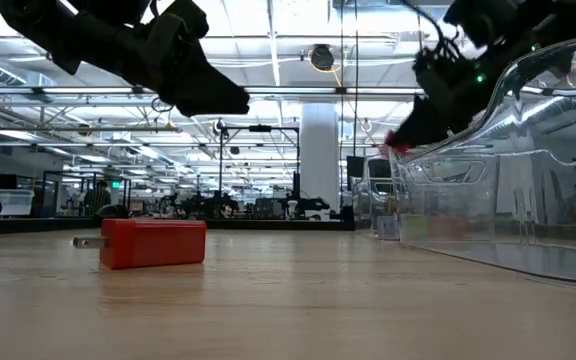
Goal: Pick & Place Office items
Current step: Put the pink charger adapter into the top transparent bin
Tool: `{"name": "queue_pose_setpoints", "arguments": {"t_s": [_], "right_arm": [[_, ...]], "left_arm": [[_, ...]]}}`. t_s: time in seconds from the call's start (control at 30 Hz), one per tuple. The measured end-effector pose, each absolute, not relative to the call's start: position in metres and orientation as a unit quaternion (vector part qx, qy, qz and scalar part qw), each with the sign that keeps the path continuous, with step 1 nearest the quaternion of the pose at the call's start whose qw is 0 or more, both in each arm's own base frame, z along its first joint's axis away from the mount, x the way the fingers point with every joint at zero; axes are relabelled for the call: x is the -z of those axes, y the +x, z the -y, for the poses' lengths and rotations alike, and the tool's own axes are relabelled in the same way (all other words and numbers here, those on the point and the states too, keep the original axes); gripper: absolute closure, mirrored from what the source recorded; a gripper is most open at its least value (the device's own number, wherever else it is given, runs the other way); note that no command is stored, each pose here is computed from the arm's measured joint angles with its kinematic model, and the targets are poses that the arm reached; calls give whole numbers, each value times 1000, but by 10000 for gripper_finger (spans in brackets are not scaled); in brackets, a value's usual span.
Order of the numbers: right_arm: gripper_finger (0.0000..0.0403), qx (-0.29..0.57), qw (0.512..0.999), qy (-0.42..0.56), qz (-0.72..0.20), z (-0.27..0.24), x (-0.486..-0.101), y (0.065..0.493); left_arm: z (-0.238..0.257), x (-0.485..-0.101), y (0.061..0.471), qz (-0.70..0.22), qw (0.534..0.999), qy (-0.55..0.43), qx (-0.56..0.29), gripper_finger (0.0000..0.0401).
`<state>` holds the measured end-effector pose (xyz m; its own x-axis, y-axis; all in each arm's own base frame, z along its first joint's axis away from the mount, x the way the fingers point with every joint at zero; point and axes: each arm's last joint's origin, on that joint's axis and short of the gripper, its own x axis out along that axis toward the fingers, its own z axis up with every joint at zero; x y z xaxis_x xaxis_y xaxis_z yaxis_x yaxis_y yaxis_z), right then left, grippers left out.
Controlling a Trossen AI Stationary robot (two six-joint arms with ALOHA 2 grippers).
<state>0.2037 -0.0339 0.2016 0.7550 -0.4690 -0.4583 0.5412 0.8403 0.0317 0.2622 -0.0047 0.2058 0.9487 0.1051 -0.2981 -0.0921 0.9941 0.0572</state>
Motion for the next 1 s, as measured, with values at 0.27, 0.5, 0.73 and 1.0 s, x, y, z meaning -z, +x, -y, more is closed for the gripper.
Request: {"name": "queue_pose_setpoints", "arguments": {"t_s": [0.27, 0.5, 0.73, 1.0], "right_arm": [[253, 279, 910, 136, -274, 46, -188, 199], [242, 277, 910, 145, -271, 48, -188, 199], [239, 277, 910, 146, -270, 48, -189, 199], [222, 277, 911, 145, -270, 48, -189, 199]], "left_arm": [[5, -206, 262, -150, 987, 21, -50, 165], [5, -206, 262, -151, 987, 21, -50, 172], [5, -206, 262, -151, 987, 19, -50, 188], [5, -206, 262, -151, 987, 17, -51, 202]]}}
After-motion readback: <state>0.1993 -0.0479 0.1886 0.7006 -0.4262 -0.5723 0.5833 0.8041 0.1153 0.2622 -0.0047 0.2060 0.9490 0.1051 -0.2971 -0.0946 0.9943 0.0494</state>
